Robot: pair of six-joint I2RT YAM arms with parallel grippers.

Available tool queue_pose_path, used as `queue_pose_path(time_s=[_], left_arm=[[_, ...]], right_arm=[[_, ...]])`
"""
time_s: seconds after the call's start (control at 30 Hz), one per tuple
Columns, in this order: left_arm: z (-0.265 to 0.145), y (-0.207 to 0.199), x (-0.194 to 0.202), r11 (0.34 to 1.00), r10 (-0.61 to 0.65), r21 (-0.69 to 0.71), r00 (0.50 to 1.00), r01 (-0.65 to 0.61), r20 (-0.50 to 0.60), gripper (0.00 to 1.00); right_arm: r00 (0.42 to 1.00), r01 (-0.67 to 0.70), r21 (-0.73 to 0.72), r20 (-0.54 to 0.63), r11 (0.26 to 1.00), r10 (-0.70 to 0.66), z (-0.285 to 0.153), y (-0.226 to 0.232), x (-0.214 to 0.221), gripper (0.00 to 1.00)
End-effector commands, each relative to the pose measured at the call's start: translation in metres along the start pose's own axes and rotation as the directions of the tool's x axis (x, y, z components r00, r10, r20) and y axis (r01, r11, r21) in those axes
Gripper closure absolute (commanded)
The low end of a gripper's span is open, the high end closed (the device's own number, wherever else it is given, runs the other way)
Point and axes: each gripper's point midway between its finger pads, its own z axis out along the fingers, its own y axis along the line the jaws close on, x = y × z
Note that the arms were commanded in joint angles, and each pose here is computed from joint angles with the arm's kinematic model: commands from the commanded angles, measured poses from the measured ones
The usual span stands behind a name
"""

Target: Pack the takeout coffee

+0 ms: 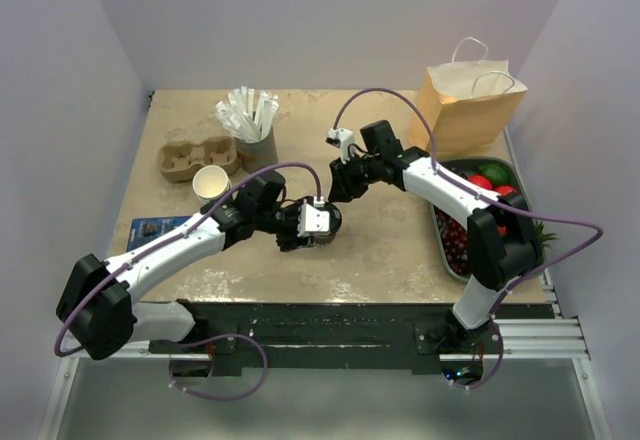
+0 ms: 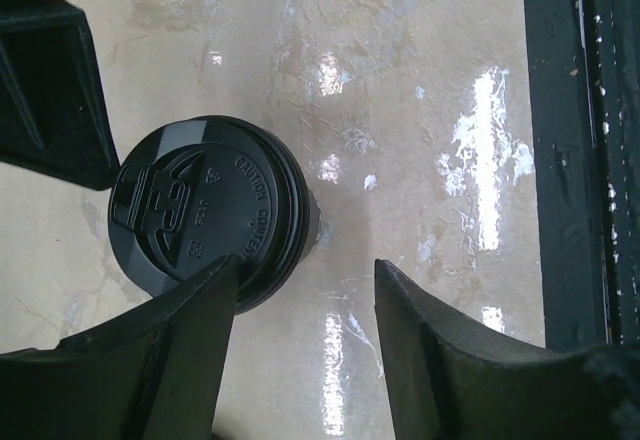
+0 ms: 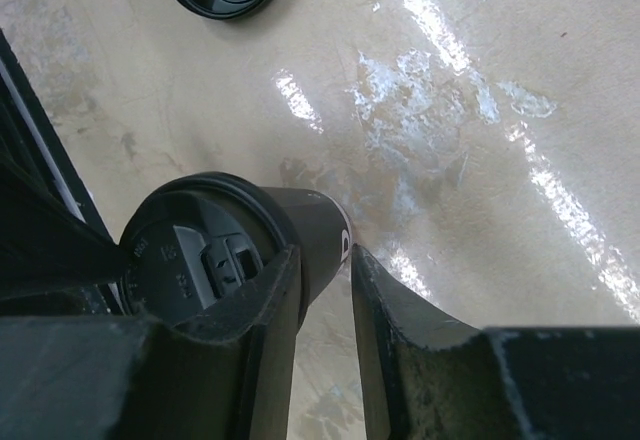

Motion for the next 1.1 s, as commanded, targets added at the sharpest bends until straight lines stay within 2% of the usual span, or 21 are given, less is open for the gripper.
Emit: queue_pose_path(time_s=[0.0,0.23,0.33,0.37,0.43,0.47,0.53,0.57,0.63,0.67,0.7,0.73,0.8,0.87,0.97,1.07], left_arm=[[-0.010,0.010,-0.036,0.999,0.014,-0.041,0.995,-0.010,0.102,0.38],[-0.021,0.016,-0.053,0.998,0.027,-0.056,0.991,-0.019,0.134,0.36],[-0.037,0.038,-0.064,0.984,-0.066,-0.150,0.981,0.094,0.185,0.34],[-0.043,0.043,-0.066,0.965,-0.175,-0.155,0.959,0.212,0.222,0.31],[-0.060,0.071,-0.060,0.905,-0.304,-0.212,0.910,0.369,0.282,0.27],[-0.064,0.080,-0.052,0.835,-0.439,-0.206,0.842,0.511,0.313,0.26],[-0.063,0.085,-0.046,0.776,-0.528,-0.184,0.780,0.604,0.335,0.25],[-0.059,0.084,-0.041,0.710,-0.615,-0.148,0.709,0.689,0.345,0.25],[-0.053,0.084,-0.036,0.662,-0.665,-0.119,0.653,0.740,0.362,0.25],[-0.051,0.083,-0.033,0.610,-0.713,-0.087,0.594,0.788,0.373,0.23],[-0.047,0.083,-0.029,0.591,-0.726,-0.071,0.568,0.804,0.388,0.22],[-0.045,0.081,-0.025,0.538,-0.768,-0.040,0.510,0.842,0.389,0.21],[-0.043,0.085,-0.021,0.520,-0.779,0.008,0.471,0.854,0.414,0.21],[-0.038,0.083,-0.012,0.474,-0.817,0.046,0.420,0.879,0.396,0.21],[-0.028,0.077,-0.003,0.449,-0.851,0.102,0.390,0.888,0.351,0.23],[-0.022,0.072,-0.003,0.454,-0.860,0.151,0.387,0.878,0.333,0.24]], right_arm=[[0.996,0.031,0.013,0.082,0.999,-0.032,-0.038,0.005,-0.033,0.66],[0.997,-0.032,0.020,0.066,0.999,0.030,-0.048,-0.009,-0.034,0.57],[0.993,-0.072,-0.016,0.092,0.997,0.074,-0.059,-0.013,-0.040,0.47],[0.991,-0.073,-0.063,0.105,0.995,0.079,-0.064,-0.005,-0.042,0.44],[0.987,-0.091,-0.127,0.121,0.988,0.106,-0.070,0.002,-0.040,0.36],[0.984,-0.071,-0.175,0.146,0.982,0.097,-0.073,0.011,-0.044,0.34],[0.974,-0.106,-0.231,0.170,0.967,0.148,-0.074,0.022,-0.044,0.27],[0.970,-0.125,-0.258,0.170,0.958,0.173,-0.074,0.026,-0.043,0.26],[0.960,-0.184,-0.313,0.145,0.932,0.238,-0.068,0.031,-0.038,0.26],[0.957,-0.207,-0.316,0.131,0.926,0.258,-0.065,0.031,-0.034,0.26],[0.952,-0.239,-0.313,0.110,0.919,0.285,-0.060,0.028,-0.028,0.26],[0.951,-0.248,-0.307,0.104,0.919,0.292,-0.058,0.026,-0.025,0.26],[0.947,-0.273,-0.290,0.087,0.917,0.309,-0.053,0.022,-0.016,0.26],[0.944,-0.291,-0.289,0.066,0.912,0.322,-0.049,0.022,-0.009,0.26],[0.941,-0.306,-0.293,0.048,0.906,0.334,-0.045,0.023,-0.004,0.26],[0.942,-0.312,-0.294,0.030,0.903,0.335,-0.041,0.024,0.001,0.27]])
